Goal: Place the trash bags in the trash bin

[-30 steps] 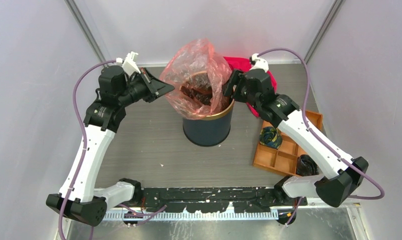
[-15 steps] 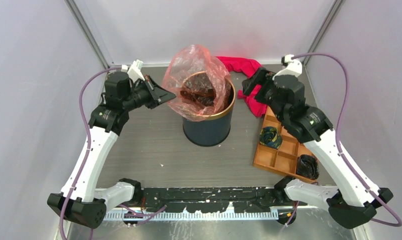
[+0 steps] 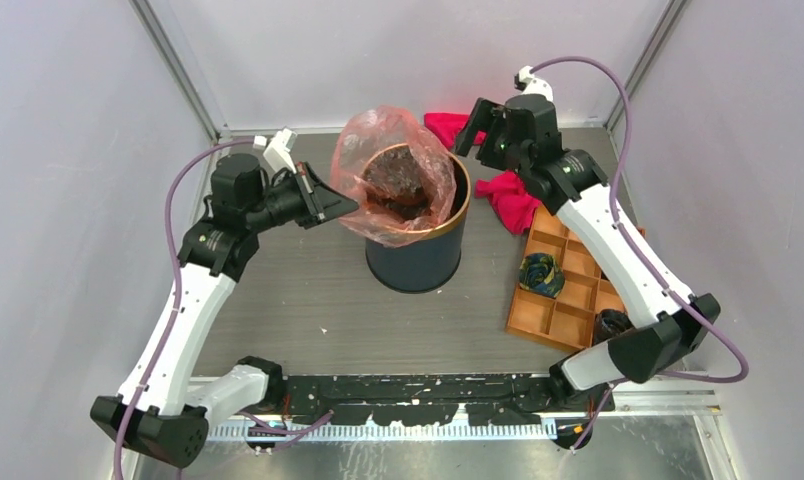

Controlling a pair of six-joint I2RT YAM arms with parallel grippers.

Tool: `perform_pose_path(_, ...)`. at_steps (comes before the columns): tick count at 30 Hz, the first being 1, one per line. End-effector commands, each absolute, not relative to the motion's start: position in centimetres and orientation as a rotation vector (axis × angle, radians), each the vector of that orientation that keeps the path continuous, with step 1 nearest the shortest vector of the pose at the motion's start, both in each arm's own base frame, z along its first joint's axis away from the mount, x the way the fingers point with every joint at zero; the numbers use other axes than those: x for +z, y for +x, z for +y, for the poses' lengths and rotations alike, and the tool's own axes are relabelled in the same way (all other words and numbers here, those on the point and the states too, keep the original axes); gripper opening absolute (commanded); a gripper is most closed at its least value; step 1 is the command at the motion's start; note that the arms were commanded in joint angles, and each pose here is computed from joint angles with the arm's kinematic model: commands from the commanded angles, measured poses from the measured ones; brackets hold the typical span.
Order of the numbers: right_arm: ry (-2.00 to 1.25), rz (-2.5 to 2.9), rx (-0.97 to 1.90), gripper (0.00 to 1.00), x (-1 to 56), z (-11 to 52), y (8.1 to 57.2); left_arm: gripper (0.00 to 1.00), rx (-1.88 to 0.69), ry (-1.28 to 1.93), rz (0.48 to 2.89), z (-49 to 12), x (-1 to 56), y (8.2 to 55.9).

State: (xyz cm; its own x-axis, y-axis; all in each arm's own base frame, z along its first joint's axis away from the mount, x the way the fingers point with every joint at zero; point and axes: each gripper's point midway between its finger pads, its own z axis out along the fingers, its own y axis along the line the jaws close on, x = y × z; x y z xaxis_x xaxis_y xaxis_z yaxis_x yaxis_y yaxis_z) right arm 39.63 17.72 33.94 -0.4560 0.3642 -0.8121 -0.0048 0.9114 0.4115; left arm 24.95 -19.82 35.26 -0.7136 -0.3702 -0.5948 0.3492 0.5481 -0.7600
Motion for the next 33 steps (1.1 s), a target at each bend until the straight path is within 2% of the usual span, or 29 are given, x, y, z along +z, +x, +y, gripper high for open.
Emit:
perform_pose_path(1, 0.159, 1.838, 0.532, 0.87, 40.5, 18.6, 36.0, 0.00, -1.238, 0.059, 2.009, -20.9, 35.4, 26.2)
perform_pose_path(9, 0.081, 1.824, 0.538, 0.88, 40.4, 18.8, 33.7, 0.01, -1.257, 0.072, 1.995, -22.4, 35.7, 28.2)
perform_pose_path(16, -0.134, 1.922, 0.515, 0.87, 38.0, 21.3, 34.8, 0.01, -1.251, 0.079, 1.988, -22.8, 36.0, 28.2)
perform_pose_path(22, -0.256, 1.949, 0.602, 0.80, 37.1, 23.8, 34.8, 0.00, -1.222, 0.060, 2.003, -22.4, 35.3, 28.2)
perform_pose_path(24, -0.252, 1.943, 0.609, 0.72, 37.1, 23.8, 34.8, 0.00, -1.223, 0.055, 2.009, -22.4, 35.1, 28.1)
perform_pose_path(28, -0.196, 1.955, 0.588, 0.49, 36.8, 23.4, 35.3, 0.01, -1.221, 0.050, 2.010, -22.3, 35.0, 28.0)
perform_pose_path(31, -0.097, 1.986, 0.503, 0.26, 36.3, 21.8, 36.0, 0.00, -1.211, 0.040, 2.017, -22.0, 34.9, 27.7)
perform_pose_path(33, -0.031, 2.015, 0.420, 0.14, 35.7, 20.2, 36.1, 0.01, -1.199, 0.036, 2.034, -21.8, 34.8, 27.4)
